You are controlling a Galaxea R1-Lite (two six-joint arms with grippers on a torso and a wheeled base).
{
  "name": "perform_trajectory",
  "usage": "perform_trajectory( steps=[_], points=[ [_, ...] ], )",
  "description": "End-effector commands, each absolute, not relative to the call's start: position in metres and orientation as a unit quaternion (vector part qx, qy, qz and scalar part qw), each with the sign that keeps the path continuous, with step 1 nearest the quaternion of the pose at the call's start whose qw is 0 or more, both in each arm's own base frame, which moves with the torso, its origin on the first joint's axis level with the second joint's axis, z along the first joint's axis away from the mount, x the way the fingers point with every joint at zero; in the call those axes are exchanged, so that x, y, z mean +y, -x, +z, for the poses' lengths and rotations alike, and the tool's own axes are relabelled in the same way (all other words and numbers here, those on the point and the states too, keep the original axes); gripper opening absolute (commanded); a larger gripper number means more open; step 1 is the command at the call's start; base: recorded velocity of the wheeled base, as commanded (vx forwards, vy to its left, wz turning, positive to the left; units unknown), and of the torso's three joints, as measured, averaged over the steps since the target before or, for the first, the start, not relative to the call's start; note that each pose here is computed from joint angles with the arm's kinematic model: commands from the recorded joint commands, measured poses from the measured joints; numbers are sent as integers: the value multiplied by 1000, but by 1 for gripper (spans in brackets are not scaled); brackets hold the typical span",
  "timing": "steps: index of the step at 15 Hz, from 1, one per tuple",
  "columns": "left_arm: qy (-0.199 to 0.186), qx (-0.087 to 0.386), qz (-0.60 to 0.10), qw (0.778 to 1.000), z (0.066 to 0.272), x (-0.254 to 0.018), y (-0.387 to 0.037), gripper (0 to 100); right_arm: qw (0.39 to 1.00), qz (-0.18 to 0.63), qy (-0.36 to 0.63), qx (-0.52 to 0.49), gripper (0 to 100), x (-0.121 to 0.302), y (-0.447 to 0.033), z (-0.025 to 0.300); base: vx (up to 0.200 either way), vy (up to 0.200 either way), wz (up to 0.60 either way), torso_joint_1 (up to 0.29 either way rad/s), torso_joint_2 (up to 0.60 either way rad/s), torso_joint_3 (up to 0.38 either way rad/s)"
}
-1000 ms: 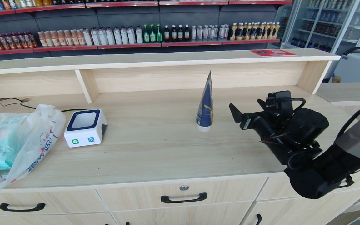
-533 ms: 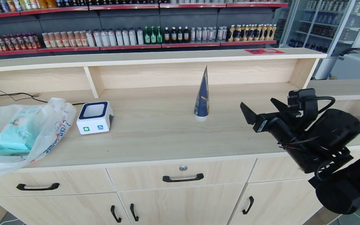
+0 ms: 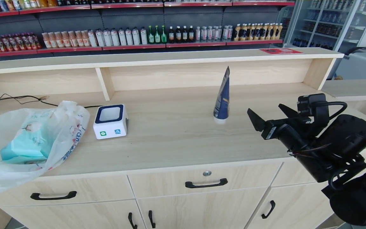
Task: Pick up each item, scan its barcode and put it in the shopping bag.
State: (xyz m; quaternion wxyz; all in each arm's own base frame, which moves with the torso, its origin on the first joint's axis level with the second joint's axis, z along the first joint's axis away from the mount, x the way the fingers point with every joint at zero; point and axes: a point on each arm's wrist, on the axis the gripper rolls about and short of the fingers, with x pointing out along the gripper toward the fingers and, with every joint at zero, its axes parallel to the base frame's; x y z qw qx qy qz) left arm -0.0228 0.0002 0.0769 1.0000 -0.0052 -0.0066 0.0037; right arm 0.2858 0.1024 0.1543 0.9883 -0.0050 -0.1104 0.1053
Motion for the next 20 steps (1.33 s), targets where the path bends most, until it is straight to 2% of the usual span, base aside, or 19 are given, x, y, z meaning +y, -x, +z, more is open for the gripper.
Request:
perform_trajectory(
  steps=[1,10,14,16,20],
  points=[
    [5,-6,4,1000,77,0,23,0,988,105,5,-116,100,102,-286,157,0,200,0,-2,7,7],
    [5,-7,4,1000,77,0,23,0,989,97,7,-107,100,96,-281,155,0,200,0,3,3,2],
    [5,-6,4,1000,77,0,23,0,993,66,13,-94,100,78,-284,149,0,0,0,0,0,0],
    [5,-6,4,1000,77,0,23,0,995,41,17,-85,100,62,-283,146,200,0,0,2,5,2],
    [4,-8,4,1000,77,0,23,0,995,53,15,-84,100,70,-284,144,150,0,0,-1,2,4]
  ],
)
